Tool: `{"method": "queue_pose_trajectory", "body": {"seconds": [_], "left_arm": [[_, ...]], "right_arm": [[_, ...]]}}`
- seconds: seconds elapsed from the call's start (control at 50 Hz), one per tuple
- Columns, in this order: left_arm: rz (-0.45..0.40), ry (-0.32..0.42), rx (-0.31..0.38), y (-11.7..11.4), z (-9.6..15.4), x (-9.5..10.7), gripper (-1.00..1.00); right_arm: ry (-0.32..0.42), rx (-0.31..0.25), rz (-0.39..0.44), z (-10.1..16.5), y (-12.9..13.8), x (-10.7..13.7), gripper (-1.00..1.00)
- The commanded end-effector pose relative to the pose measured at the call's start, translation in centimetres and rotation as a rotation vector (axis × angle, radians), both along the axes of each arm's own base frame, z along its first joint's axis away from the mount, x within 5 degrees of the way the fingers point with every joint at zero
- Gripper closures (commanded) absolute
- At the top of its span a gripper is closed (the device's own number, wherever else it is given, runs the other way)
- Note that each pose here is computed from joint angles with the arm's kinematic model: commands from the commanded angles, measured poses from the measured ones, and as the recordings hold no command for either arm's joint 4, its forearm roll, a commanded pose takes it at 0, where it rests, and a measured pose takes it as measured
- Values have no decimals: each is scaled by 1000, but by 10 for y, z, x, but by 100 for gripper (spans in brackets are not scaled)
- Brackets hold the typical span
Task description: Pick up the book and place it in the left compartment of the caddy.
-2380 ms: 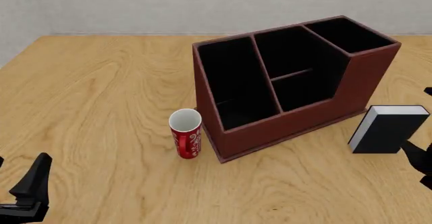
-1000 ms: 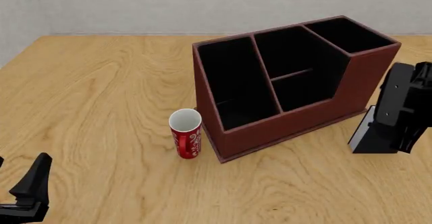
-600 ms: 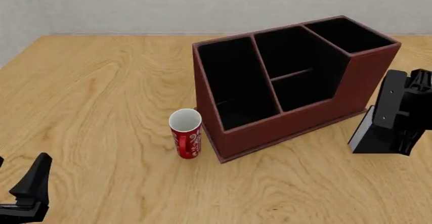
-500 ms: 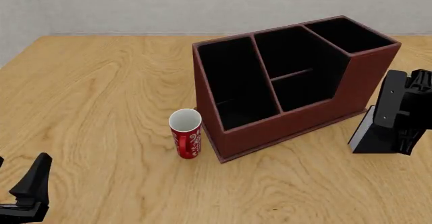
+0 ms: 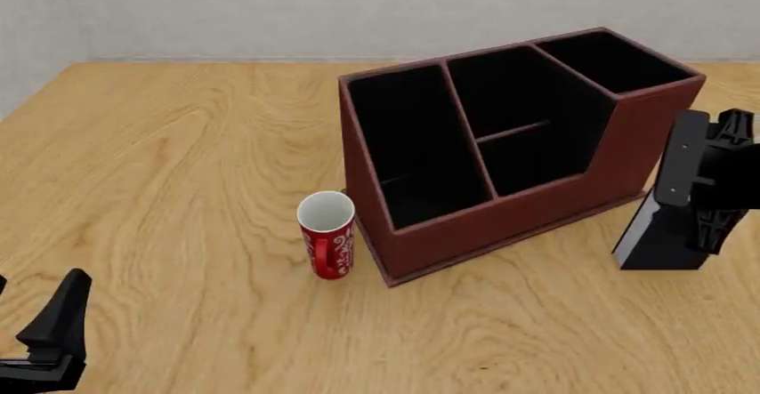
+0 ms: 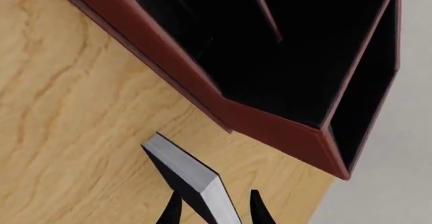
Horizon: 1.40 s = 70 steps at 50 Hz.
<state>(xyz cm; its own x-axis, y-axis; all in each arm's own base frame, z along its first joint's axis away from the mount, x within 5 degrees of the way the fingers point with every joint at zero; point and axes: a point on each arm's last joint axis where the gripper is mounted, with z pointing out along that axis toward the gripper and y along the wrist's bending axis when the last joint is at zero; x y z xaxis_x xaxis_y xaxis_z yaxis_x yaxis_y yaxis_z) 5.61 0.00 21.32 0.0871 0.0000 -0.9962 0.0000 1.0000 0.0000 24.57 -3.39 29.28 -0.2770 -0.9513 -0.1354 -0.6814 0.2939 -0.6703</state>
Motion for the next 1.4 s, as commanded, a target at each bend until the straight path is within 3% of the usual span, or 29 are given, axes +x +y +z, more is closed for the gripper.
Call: {"method": "queue_pose_trajectory", "body": {"seconds": [0.02, 0.42, 1.4], "left_arm": [[0, 0, 0, 0, 0, 0, -100], [0, 0, 0, 0, 0, 0, -100], [0, 0, 0, 0, 0, 0, -100]], "right_arm": [[19, 3, 4, -8, 0, 7, -100], [63, 32, -12, -37, 2, 16, -100], [106, 35, -92, -62, -22, 16, -100]]}}
